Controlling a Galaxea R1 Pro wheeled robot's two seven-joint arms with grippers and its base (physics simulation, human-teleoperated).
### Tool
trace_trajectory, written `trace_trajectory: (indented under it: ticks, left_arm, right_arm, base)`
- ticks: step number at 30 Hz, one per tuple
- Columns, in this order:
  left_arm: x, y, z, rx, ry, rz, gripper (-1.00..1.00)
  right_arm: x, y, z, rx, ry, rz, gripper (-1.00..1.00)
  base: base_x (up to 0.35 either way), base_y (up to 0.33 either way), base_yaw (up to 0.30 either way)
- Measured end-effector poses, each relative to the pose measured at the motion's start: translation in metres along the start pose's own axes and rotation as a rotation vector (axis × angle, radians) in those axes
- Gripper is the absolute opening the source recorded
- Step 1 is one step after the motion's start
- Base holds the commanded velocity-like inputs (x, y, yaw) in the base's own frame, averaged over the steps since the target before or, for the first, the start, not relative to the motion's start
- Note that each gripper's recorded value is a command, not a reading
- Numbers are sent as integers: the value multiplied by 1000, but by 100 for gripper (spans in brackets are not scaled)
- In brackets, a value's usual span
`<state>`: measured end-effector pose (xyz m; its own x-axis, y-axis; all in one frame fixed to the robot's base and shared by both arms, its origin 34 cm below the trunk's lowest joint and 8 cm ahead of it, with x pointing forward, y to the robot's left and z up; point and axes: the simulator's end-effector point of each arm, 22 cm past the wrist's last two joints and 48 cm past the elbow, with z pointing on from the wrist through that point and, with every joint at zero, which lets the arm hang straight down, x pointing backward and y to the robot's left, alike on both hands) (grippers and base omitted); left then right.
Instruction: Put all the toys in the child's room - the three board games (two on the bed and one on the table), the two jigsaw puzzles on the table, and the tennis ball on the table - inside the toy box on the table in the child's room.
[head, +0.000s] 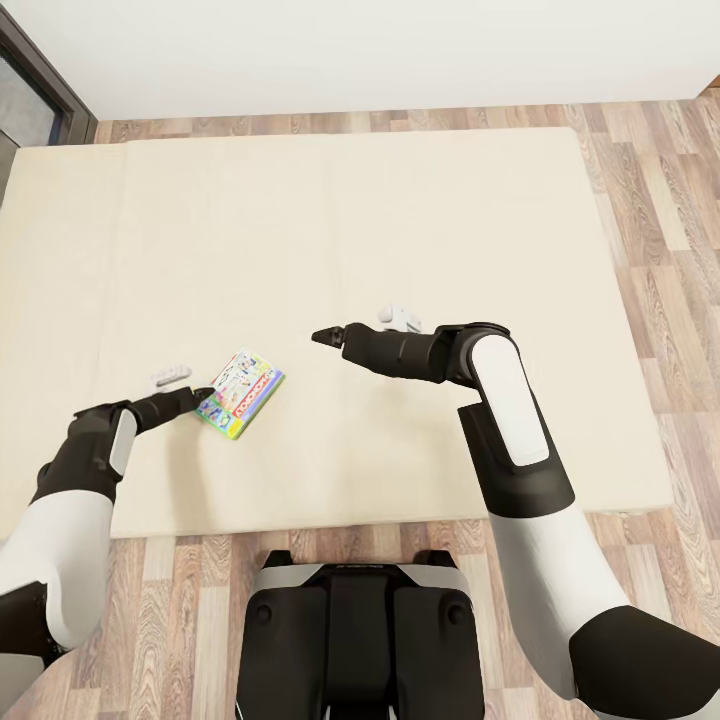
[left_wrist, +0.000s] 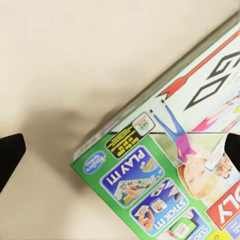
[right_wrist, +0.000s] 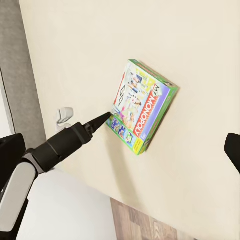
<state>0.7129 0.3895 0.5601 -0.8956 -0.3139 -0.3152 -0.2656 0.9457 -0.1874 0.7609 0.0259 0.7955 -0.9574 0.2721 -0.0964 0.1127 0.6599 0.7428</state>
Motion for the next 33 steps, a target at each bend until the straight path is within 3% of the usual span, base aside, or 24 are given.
trace_trajectory:
  ticks: [11,26,33]
  left_arm:
    - [-6,-3,2,-9,-31,11,100]
    - [4,-7,10,-9,-22,7,100]
    - [-16,-14,13,1,-50,11,100]
  right_arm:
    - [0,0,0,-1,1,-1,100]
    - [6,-6,6,5,15,4,100]
    - [9,-20,9,51,24,8,100]
  base:
    - [0,0,0]
    - [0,0,0]
    - [0,0,0]
